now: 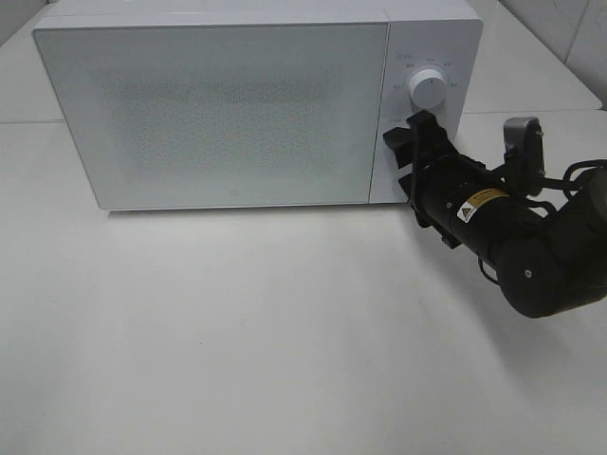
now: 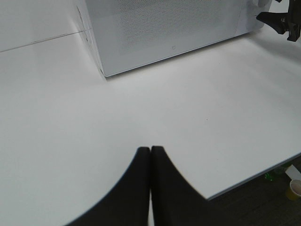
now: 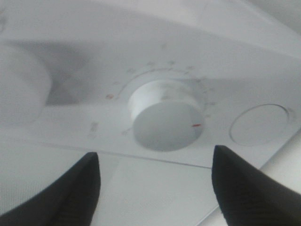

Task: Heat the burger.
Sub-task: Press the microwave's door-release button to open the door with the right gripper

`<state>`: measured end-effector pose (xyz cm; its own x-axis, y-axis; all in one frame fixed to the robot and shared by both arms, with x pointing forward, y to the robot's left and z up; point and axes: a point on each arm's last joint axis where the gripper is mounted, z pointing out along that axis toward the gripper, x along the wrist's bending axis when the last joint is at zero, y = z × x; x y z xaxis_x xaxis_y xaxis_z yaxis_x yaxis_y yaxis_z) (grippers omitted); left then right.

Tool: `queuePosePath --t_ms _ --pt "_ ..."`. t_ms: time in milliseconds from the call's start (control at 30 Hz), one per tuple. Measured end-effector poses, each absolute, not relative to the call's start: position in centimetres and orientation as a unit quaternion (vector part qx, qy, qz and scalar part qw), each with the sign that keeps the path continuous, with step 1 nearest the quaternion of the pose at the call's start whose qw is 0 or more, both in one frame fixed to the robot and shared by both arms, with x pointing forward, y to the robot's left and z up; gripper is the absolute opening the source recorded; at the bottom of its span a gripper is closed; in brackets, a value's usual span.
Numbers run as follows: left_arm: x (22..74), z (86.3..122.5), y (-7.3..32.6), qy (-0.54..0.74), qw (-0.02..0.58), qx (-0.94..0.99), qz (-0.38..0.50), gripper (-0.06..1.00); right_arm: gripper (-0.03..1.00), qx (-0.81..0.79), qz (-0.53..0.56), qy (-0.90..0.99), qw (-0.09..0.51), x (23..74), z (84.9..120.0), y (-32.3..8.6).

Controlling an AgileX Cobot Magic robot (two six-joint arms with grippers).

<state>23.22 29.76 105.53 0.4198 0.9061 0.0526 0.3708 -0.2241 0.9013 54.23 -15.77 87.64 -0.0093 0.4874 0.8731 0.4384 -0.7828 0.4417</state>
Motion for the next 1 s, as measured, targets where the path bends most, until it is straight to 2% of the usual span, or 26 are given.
queuePosePath --t_ms 67,100,167,200,233,267,400,800,867,967,1000 --pt "23.2 105.5 29.8 0.443 0.438 0.72 0.306 0.0 0.64 0.689 0.631 0.355 0.031 54.2 87.8 -15.6" --pt "23.2 105.5 29.8 0.443 0.438 0.72 0.306 0.0 0.64 0.653 0.631 0.415 0.06 54.0 88.0 -15.2" --pt "23.2 105.5 29.8 0.443 0.438 0.72 0.306 0.0 0.64 0.629 0.631 0.447 0.077 53.9 88.1 -15.0" --pt "23.2 105.5 29.8 0.443 0.438 0.72 0.306 0.0 0.63 0.581 0.629 0.505 0.11 53.7 88.4 -14.7" --pt "23.2 105.5 29.8 0.443 0.438 0.72 0.306 0.0 0.63 0.581 0.629 0.505 0.11 53.7 88.4 -14.7" --pt "23.2 105.5 29.8 0.443 0.438 0.72 0.306 0.0 0.62 0.524 0.627 0.558 0.145 53.5 88.9 -14.3" --pt "23.2 105.5 29.8 0.443 0.438 0.72 0.306 0.0 0.59 0.438 0.613 0.629 0.191 53.0 90.4 -13.9" --pt "23.2 105.5 29.8 0.443 0.438 0.72 0.306 0.0 0.58 0.431 0.468 0.741 0.216 51.4 93.7 -15.3" --pt "23.2 105.5 29.8 0.443 0.438 0.72 0.306 0.0 0.58 0.453 0.412 0.759 0.222 51.5 95.4 -15.9" --pt "23.2 105.5 29.8 0.443 0.438 0.72 0.306 0.0 0.58 0.459 0.399 0.762 0.222 51.6 95.8 -16.0" --pt "23.2 105.5 29.8 0.443 0.438 0.72 0.306 0.0 0.58 0.477 0.362 0.769 0.223 51.9 96.8 -16.3"
